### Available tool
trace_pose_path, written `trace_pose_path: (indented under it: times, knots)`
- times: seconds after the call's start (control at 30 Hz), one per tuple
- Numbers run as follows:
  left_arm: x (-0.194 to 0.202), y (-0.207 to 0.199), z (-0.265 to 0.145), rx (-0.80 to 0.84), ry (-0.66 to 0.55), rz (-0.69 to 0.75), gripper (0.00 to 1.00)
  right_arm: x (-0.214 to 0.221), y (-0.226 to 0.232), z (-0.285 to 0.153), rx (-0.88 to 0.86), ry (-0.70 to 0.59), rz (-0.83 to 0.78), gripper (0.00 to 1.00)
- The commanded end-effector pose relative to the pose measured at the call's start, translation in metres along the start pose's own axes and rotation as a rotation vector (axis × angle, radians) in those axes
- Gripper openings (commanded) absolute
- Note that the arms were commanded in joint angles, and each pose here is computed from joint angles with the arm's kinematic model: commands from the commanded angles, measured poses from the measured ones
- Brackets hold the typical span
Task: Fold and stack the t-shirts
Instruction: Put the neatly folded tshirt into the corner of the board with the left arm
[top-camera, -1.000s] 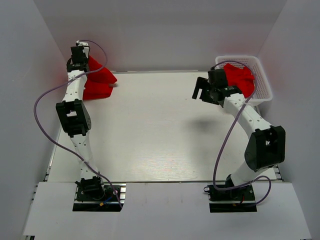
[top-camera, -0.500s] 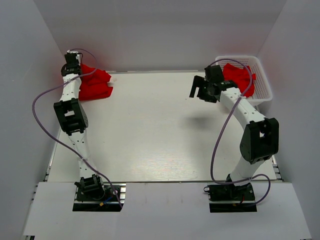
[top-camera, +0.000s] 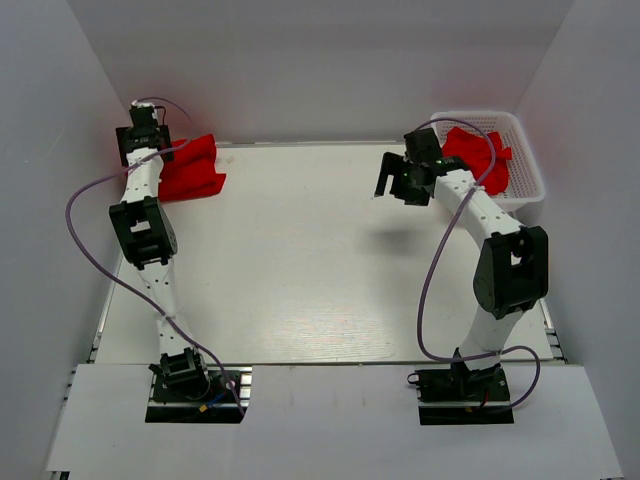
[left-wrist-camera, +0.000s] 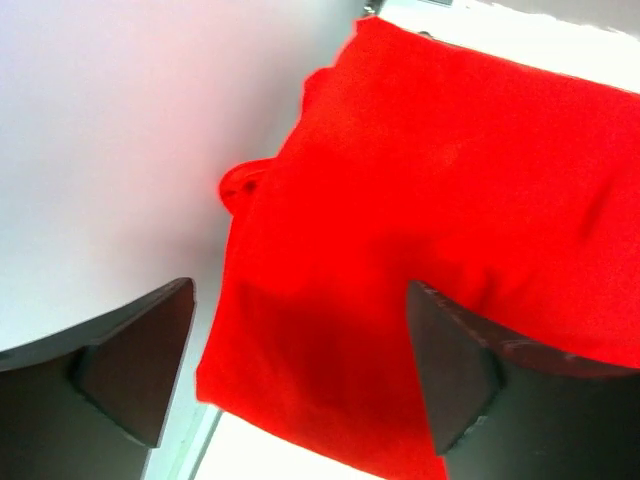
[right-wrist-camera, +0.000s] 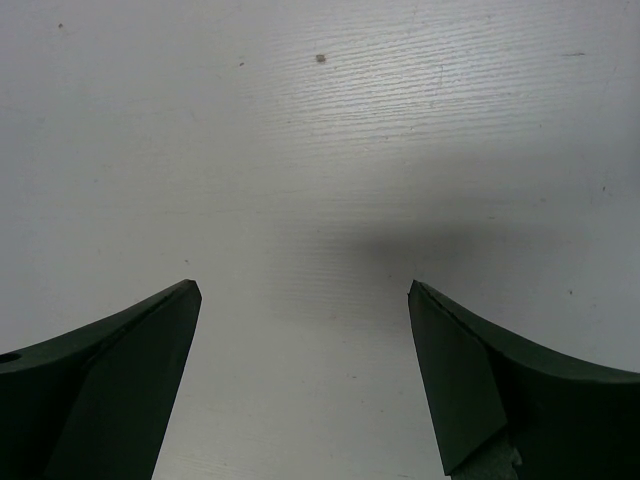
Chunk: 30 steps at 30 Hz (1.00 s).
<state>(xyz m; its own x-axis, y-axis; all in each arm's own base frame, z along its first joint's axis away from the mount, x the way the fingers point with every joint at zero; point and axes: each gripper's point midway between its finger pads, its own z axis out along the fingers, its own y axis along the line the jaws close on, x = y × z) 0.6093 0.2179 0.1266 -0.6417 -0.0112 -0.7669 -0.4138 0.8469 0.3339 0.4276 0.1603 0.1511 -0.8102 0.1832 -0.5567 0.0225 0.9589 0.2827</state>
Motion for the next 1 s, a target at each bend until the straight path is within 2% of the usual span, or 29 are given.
trace_pose_path:
  times: [0.0,0.1,0.23,0.37,0.4,0.5,0.57,0.67,0.77,0.8,0.97]
  knots:
    - [-0.031,0.03,-0.012,-0.115,-0.071,-0.079,1.0,-0.011,0.011,-0.007,-0.036,-0.015,-0.023,0.9]
    - [-0.042,0.037,-0.022,-0.124,-0.089,-0.088,1.0,-0.013,0.011,-0.007,-0.04,-0.022,-0.027,0.9]
    - [-0.047,0.016,-0.03,-0.012,-0.11,-0.078,1.0,-0.009,0.02,-0.005,-0.086,-0.003,-0.042,0.9]
    - [-0.06,-0.018,-0.05,0.161,-0.146,-0.071,1.0,-0.009,0.022,-0.006,-0.106,-0.002,-0.065,0.9]
    - [-0.054,-0.035,-0.053,0.254,-0.133,-0.071,1.0,-0.009,0.023,-0.006,-0.111,-0.005,-0.072,0.9]
    - [-0.045,-0.066,-0.072,0.398,-0.121,-0.035,1.0,-0.006,0.025,-0.005,-0.126,0.006,-0.08,0.9]
    - [-0.035,-0.086,-0.082,0.454,-0.114,0.011,1.0,-0.001,0.024,-0.003,-0.136,0.011,-0.096,0.9]
    - [-0.038,-0.093,-0.09,0.444,-0.138,0.063,1.0,0.003,0.021,0.0,-0.133,0.017,-0.109,0.9]
    - [-0.038,-0.102,-0.08,0.403,-0.139,0.094,0.92,0.007,0.02,0.005,-0.132,0.029,-0.114,0.9]
    - [-0.044,-0.106,-0.08,0.399,-0.154,0.094,0.92,0.009,0.019,0.005,-0.132,0.035,-0.112,0.9]
    - [-0.053,-0.116,-0.059,0.389,-0.169,0.067,0.72,0.007,0.011,0.008,-0.09,0.044,-0.116,0.9]
